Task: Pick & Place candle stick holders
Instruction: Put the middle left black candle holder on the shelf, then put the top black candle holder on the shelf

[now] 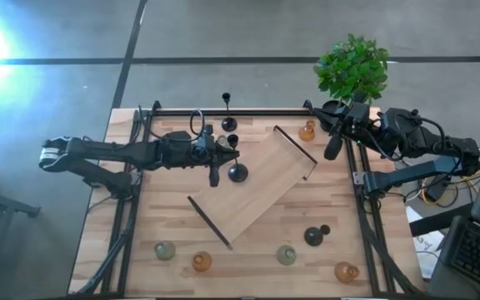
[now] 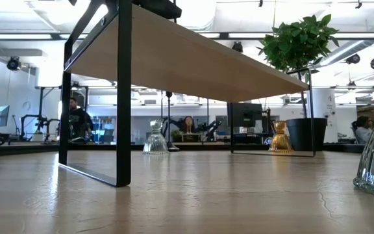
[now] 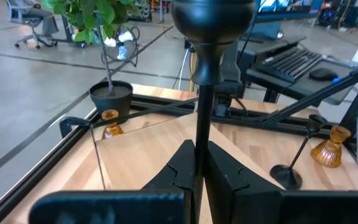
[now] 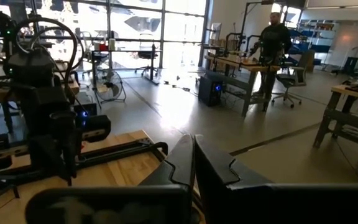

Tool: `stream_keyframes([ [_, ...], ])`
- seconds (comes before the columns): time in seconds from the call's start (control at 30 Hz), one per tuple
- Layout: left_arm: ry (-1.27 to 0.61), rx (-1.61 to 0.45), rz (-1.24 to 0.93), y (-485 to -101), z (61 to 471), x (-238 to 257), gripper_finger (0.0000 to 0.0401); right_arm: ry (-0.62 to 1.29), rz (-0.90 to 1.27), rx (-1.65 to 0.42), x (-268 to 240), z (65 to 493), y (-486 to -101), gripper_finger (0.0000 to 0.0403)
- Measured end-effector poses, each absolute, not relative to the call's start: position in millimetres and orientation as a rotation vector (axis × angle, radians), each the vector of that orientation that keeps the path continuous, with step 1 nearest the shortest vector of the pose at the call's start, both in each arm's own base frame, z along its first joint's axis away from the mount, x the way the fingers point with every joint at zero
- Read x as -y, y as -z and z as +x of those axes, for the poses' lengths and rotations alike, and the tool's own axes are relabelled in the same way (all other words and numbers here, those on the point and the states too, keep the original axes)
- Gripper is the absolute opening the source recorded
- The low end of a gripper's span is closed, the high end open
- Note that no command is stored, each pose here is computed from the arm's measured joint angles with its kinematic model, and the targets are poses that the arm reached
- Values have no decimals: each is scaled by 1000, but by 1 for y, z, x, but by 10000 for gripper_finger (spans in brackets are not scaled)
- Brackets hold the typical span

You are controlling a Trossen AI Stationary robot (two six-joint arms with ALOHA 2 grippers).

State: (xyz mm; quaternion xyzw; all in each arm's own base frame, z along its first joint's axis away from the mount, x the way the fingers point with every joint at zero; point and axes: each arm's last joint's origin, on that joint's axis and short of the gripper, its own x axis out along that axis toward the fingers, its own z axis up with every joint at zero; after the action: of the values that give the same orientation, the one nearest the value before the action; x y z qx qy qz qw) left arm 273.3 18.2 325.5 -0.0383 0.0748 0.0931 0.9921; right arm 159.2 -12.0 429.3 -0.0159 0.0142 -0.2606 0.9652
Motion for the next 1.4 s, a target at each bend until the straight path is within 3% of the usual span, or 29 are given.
stream_keyframes([
  [0.3,-196,-160,-97,-326,273,-20,18,527,-32,-28,12,159,-429,8],
  [0.6,-192,-171,-101,-325,273,-20,92,527,-32,-28,12,159,-429,8],
  [1.13,-192,-160,-173,-325,272,-19,105,527,-42,-31,12,159,-429,8],
  [1.4,-206,-166,-180,-325,272,-20,167,527,-42,-31,12,159,-429,8],
])
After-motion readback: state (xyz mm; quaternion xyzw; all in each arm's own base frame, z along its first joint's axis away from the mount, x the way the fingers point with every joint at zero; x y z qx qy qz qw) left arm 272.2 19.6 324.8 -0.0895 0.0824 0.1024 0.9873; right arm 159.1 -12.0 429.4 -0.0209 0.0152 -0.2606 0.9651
